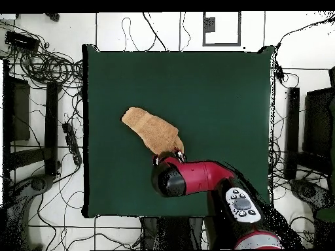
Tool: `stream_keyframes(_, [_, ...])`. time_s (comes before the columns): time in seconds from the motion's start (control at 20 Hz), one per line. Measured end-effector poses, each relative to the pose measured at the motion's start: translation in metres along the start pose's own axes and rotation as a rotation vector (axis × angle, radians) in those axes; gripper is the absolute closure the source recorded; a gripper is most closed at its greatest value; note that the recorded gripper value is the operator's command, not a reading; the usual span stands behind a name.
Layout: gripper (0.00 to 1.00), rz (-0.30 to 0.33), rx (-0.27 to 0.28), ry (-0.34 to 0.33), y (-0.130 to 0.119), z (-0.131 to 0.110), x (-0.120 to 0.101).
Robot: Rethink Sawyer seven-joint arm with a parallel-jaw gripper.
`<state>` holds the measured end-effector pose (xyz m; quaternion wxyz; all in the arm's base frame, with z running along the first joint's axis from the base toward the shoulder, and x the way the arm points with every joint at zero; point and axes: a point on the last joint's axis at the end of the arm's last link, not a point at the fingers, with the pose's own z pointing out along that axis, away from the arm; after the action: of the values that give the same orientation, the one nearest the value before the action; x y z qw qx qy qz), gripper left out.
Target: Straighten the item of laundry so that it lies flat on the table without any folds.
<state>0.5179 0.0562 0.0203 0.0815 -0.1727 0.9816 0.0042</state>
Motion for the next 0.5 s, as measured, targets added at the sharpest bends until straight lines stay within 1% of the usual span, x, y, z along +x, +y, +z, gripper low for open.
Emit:
stream_keyframes(0.25, [0.00,0.015,-0.012,0.028,0.006,-0.002,0.014])
stream_keyframes(0.5, [0.00,0.024,-0.025,0.047,0.008,0.004,0.022])
